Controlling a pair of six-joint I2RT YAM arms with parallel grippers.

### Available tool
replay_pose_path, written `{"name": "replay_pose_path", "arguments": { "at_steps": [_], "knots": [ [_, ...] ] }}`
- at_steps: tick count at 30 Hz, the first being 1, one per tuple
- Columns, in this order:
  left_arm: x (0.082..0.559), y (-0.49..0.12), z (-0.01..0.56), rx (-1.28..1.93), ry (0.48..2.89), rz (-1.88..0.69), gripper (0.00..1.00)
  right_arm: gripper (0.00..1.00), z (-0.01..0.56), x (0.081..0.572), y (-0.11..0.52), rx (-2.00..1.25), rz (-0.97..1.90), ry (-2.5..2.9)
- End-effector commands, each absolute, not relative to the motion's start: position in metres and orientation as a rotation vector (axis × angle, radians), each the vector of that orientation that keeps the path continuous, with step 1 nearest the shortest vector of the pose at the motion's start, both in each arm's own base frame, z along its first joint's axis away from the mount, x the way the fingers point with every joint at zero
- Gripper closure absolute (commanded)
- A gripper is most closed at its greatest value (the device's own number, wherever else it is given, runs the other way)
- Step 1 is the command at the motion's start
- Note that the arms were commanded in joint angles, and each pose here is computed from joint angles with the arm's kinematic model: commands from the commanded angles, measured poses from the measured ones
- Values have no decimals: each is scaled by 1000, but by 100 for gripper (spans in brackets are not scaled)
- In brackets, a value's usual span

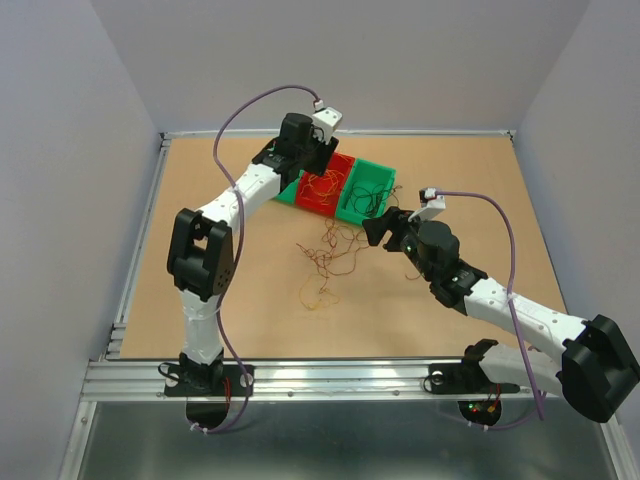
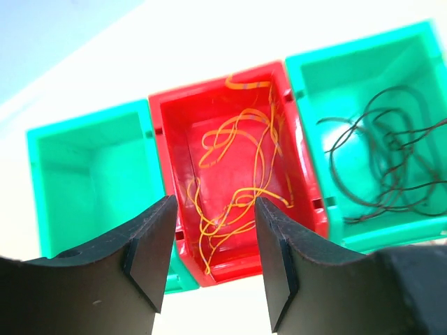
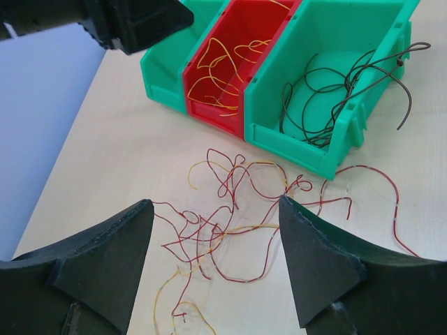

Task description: Untangle the cables

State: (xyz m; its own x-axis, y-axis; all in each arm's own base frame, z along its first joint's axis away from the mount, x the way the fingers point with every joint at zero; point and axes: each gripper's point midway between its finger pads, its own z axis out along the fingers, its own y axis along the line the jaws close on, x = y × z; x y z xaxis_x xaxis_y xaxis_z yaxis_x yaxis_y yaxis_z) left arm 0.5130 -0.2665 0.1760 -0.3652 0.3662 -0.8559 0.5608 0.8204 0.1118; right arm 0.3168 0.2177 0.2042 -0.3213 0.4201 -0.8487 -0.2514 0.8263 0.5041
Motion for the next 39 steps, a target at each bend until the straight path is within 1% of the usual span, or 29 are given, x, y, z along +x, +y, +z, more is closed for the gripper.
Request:
{"name": "replay_pose_path", "arguments": {
  "at_steps": [1,2,3,4,6,7,9,10,11,13,14,15,16,17,19,20,22,24,25,26,28,29,31,32,33,35,36,37,39],
  "knots": [
    [498,-270,214,686,1915,-295,41,23,213,318,215,136,682,1726],
    [498,-269,230,671,1865,-304,41,23,215,318,216,134,686,1723],
    [496,-270,232,673,1851,-310,41,23,214,319,216,135,684,1726],
    [490,-272,227,693,1853,-334,46,23,214,319,215,134,682,1726],
    [488,-280,220,728,1857,-383,60,23,214,319,216,132,684,1726],
    [490,-284,203,746,1910,-393,69,23,213,319,216,131,683,1730],
    [496,-289,181,762,1975,-402,80,23,213,319,217,130,684,1730],
    [506,-292,184,757,1974,-391,87,23,212,319,217,128,683,1731],
    [509,-294,141,780,2065,-382,88,23,210,320,218,126,681,1737],
    [525,-294,122,772,2097,-346,90,23,210,320,218,125,684,1738],
    [523,-292,79,796,2193,-331,94,23,209,320,218,125,683,1741],
    [525,-292,68,802,2224,-327,94,23,211,320,218,125,682,1738],
    [531,-298,74,809,2214,-340,97,23,210,320,218,122,682,1738],
    [527,-297,61,822,2253,-344,98,23,212,319,218,123,684,1734],
    [521,-294,60,820,2254,-345,98,23,213,319,218,120,687,1733],
    [526,-297,92,792,2171,-346,98,23,213,318,218,121,689,1731],
    [522,-289,126,755,2078,-326,98,23,214,318,217,121,688,1728],
    [516,-286,151,734,2012,-331,97,23,215,317,217,119,691,1727],
    [512,-286,162,725,1983,-342,94,23,215,318,217,120,690,1727],
    [505,-283,181,716,1935,-350,86,23,214,318,217,120,686,1729],
    [500,-279,197,697,1891,-353,78,23,212,318,217,120,681,1736],
    [494,-277,208,692,1863,-353,71,23,211,319,217,120,675,1740],
    [491,-274,216,684,1852,-344,67,23,207,321,217,125,657,1760],
    [488,-273,221,689,1845,-344,64,23,202,323,217,124,641,1778],
    [485,-272,219,698,1858,-339,63,22,201,325,218,122,635,1789],
    [479,-271,221,724,1856,-317,59,22,197,325,223,105,639,1814],
    [476,-271,221,734,1853,-298,54,19,187,328,226,94,627,1842],
    [470,-268,211,759,1867,-275,44,16,187,328,233,68,646,1856],
    [460,-264,216,773,1848,-253,38,14,171,330,242,31,648,1907]
  ]
}}
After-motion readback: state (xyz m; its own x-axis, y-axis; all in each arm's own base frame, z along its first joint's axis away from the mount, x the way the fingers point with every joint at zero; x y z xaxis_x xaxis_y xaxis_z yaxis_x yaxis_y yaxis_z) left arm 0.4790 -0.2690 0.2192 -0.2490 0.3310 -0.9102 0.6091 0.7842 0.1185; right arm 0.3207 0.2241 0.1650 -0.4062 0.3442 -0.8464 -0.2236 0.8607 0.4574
